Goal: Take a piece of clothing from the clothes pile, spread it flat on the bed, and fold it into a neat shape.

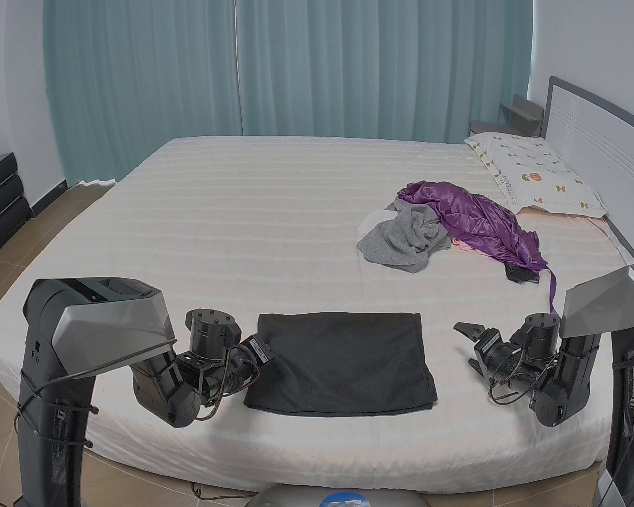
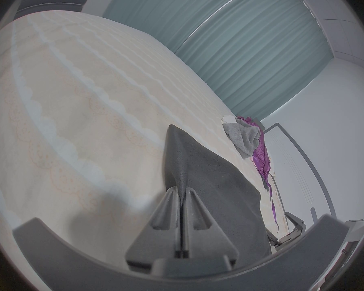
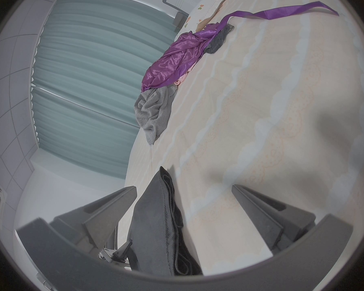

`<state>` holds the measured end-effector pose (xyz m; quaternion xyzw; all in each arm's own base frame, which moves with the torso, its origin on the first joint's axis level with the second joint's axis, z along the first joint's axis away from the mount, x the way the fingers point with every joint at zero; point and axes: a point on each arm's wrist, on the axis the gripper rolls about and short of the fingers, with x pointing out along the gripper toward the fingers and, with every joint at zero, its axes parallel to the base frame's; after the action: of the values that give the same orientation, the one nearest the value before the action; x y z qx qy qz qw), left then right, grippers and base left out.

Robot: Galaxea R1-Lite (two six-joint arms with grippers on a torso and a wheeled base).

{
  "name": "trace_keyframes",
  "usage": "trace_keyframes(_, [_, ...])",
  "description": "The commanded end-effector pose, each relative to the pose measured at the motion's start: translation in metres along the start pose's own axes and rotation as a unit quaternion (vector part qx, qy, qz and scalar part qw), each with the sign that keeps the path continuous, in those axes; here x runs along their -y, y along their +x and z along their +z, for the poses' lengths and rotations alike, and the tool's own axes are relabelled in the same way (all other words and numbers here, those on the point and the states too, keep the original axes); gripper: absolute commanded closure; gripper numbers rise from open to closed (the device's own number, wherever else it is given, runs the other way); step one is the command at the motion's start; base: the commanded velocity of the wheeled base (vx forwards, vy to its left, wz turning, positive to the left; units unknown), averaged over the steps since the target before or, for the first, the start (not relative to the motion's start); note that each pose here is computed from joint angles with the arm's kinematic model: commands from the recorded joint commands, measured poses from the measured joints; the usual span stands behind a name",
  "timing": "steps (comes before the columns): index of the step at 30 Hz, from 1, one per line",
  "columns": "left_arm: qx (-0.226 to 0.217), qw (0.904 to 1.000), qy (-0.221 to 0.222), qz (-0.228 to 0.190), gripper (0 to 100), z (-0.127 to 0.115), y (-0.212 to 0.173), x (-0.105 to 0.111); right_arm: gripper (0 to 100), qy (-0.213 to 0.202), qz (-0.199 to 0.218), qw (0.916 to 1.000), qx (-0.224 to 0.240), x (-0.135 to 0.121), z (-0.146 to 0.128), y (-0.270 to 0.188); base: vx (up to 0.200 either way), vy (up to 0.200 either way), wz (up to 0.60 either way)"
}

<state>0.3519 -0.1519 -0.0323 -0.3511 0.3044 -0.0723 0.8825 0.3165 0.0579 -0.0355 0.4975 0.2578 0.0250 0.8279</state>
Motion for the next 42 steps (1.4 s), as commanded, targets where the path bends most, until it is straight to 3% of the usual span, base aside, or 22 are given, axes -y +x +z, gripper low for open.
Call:
trace_keyframes(1, [0.000,1.0000,0.000,0.000,100,0.0001,-0.0005,0.0002,0,-0.001,0.006,1.0000,0.002,-0.0012,0.0007,0.0000,0.000,0.000,0.00])
trace_keyframes(18, [0.001,1.0000,-0.004,0.000,100,0.0012,-0.0024,-0.0002,0,0.000,0.006,1.0000,0.003,-0.0011,0.0006,-0.0003,0.000,0.000,0.00])
trace_keyframes(42, [0.005,0.9999,-0.011,0.011,100,0.0058,-0.0059,-0.0066,0,-0.001,0.007,1.0000,0.004,-0.0013,0.0008,0.0000,0.000,0.200,0.00])
